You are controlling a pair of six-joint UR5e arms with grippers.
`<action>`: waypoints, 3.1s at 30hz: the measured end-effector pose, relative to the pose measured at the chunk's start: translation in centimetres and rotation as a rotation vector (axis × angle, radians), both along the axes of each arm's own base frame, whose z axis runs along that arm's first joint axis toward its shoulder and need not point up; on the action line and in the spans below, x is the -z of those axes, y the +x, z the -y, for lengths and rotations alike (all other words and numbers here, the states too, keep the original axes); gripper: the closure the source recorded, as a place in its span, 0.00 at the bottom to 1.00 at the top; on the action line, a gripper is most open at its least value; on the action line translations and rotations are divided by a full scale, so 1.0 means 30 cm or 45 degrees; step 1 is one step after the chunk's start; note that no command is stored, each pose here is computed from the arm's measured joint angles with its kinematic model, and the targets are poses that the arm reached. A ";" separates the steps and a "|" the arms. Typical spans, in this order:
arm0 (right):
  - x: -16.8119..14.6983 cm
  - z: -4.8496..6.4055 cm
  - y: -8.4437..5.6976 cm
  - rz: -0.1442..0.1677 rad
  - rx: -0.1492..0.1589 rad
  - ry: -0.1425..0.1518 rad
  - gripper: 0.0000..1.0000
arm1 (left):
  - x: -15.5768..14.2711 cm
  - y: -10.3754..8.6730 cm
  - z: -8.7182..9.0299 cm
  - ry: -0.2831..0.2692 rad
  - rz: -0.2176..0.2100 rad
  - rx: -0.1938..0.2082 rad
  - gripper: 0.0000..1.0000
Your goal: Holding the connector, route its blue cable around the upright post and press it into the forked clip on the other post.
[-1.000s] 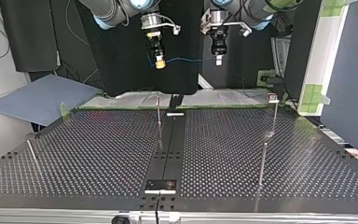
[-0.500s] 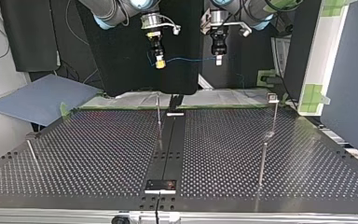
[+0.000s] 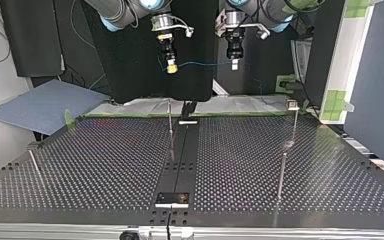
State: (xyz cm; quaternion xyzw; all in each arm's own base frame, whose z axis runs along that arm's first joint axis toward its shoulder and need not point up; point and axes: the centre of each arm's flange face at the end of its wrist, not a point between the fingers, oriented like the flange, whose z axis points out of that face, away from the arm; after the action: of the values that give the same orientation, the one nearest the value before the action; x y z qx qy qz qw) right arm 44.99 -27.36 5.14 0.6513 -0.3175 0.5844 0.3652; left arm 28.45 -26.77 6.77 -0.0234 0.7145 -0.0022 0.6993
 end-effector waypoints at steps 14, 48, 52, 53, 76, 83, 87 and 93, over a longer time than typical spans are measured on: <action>-0.132 -0.012 0.087 0.111 0.010 -0.011 1.00 | -0.085 -0.016 0.068 -0.112 0.065 0.035 1.00; -0.775 0.104 0.141 0.383 -0.080 -0.074 1.00 | -0.556 0.109 0.075 -0.311 0.250 -0.081 0.97; -0.882 0.122 0.138 0.411 -0.089 -0.106 1.00 | -0.623 0.124 0.047 -0.328 0.282 -0.146 0.97; -0.903 0.125 0.137 0.416 -0.091 -0.113 1.00 | -0.636 0.127 0.041 -0.330 0.289 -0.159 0.97; -1.060 0.206 0.228 0.360 -0.201 -0.101 1.00 | -1.048 0.259 -0.179 -0.390 0.476 -0.315 0.90; -1.087 0.236 0.282 0.361 -0.239 -0.106 1.00 | -1.173 0.297 -0.255 -0.387 0.527 -0.327 0.90; -1.102 0.251 0.313 0.363 -0.257 -0.110 1.00 | -1.218 0.340 -0.294 -0.379 0.550 -0.351 0.90; -1.110 0.277 0.348 0.354 -0.270 -0.101 1.00 | -1.251 0.417 -0.346 -0.359 0.554 -0.390 0.90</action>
State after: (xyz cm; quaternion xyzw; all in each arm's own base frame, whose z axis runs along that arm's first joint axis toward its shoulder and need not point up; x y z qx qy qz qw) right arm 55.42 -35.66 38.44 0.5791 -0.2714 0.7162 0.2795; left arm 40.97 -16.40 44.30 -0.2267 0.5287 -0.0008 0.8180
